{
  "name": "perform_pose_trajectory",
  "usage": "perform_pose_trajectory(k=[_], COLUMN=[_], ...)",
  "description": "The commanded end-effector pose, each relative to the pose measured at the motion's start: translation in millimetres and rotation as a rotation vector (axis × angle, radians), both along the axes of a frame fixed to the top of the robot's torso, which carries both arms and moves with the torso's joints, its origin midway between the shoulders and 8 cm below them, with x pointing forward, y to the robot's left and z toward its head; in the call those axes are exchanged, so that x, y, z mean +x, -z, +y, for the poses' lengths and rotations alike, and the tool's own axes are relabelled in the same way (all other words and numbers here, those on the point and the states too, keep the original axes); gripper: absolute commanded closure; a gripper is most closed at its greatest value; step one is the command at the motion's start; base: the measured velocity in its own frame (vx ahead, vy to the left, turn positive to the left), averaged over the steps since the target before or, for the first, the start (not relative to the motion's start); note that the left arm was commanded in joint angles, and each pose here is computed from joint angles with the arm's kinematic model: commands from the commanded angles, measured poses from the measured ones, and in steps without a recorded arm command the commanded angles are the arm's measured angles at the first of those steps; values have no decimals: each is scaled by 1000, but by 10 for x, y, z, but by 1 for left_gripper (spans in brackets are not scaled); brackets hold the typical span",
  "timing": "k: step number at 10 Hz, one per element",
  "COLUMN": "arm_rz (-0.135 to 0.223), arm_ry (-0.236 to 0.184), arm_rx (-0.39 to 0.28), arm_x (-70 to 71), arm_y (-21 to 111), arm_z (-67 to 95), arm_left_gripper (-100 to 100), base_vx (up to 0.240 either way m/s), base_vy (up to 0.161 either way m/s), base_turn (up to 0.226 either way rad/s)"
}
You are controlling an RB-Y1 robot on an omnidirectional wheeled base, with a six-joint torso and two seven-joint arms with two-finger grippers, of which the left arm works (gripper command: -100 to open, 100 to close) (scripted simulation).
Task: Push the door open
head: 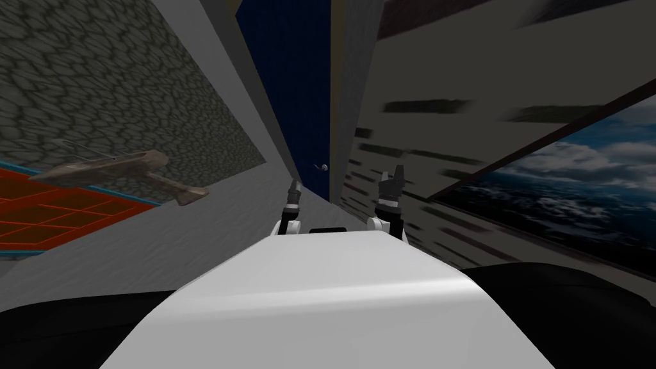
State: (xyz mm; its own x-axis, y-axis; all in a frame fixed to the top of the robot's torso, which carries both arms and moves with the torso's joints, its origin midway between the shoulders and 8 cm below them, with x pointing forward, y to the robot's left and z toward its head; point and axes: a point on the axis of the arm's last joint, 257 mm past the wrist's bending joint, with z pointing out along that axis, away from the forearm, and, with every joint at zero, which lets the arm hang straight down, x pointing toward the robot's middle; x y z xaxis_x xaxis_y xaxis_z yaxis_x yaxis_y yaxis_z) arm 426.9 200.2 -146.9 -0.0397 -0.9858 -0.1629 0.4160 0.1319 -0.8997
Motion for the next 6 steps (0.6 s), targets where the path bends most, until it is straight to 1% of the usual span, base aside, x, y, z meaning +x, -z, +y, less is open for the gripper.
perform_pose_trajectory(k=[1,3,6], arm_rz=[34,60,100], arm_ry=[22,38,61], arm_rx=[-1,-2,-3], arm_x=[52,100,163], arm_y=[168,306,512], arm_z=[-90,-155,-253], arm_left_gripper=[-100,-100,-100], base_vx=[127,120,82], base_vy=[84,93,78], base_turn=[-161,-101,-112])
